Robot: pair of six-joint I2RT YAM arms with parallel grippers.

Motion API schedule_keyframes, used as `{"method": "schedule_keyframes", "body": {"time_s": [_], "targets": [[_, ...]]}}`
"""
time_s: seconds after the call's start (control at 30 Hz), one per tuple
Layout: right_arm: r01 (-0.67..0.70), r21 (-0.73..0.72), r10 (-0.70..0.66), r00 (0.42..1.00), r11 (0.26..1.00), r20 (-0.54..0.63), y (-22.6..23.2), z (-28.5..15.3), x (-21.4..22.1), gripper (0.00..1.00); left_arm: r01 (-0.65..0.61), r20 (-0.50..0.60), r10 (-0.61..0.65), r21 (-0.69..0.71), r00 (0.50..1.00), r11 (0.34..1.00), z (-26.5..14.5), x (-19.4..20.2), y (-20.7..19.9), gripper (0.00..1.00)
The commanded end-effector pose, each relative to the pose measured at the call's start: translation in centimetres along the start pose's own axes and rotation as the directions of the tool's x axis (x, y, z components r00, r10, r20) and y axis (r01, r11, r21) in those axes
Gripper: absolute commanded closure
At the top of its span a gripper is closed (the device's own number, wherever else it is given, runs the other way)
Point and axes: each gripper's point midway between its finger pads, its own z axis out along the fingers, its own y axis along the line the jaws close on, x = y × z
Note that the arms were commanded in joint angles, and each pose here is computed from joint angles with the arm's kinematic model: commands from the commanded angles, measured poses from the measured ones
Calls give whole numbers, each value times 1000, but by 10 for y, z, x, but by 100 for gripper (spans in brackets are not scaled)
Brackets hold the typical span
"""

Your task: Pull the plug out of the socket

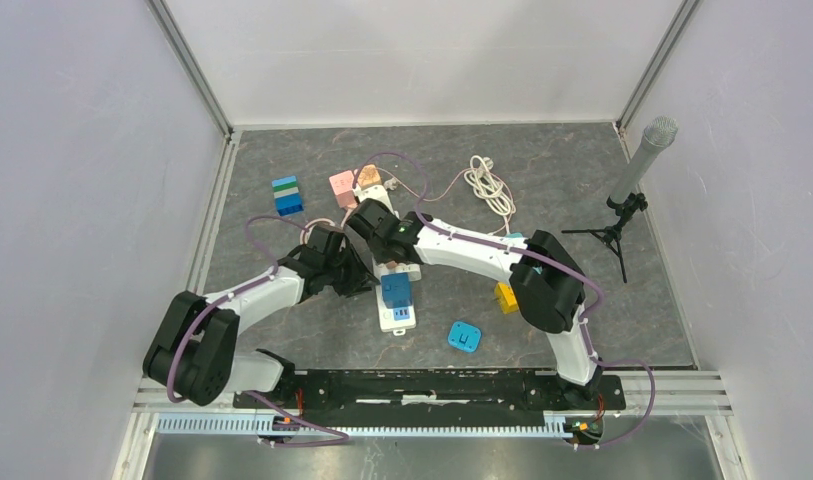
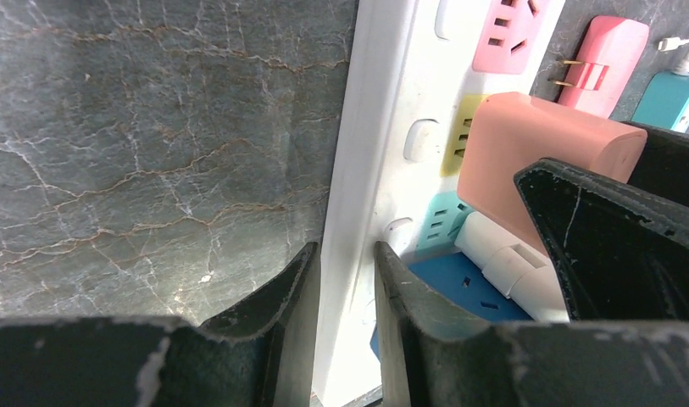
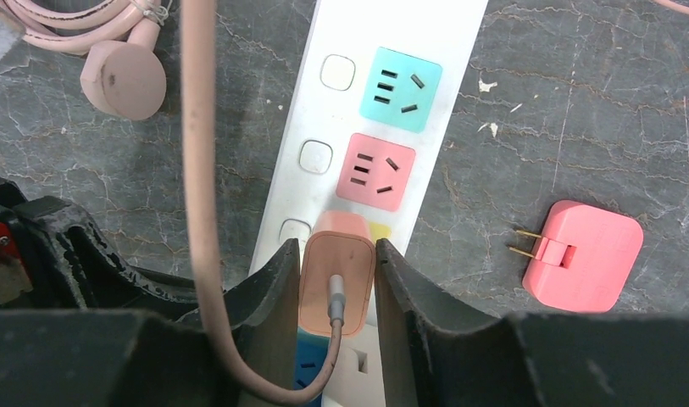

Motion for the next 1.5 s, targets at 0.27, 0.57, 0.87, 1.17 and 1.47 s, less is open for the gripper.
{"method": "schedule_keyframes", "body": {"time_s": [0.27,0.57,0.87,1.17,1.47], "targets": [[-119,-109,148,935,987,323,-12,-82,-110,100,-19,-9,17,-145,1000,989,-1,6,33,62],[-169,-111,198,908,979,369,-83,-91,-114,100,-98,71,93,65,993,993,-32,-30,-42,44],[-141,-250,203,949,958,243,-117,-45,-84,100,-78,302,107,-107,947,991,-84,-85,-44,21],[-195,-386,240,968,902,72,-128,24,-58,92,-42,365,95,-150,926,988,-105,-81,-22,11],[-229,-386,238,971,894,-24,-147,65,-50,80,-33,356,79,-134,931,990,-108,-75,-20,10]]}}
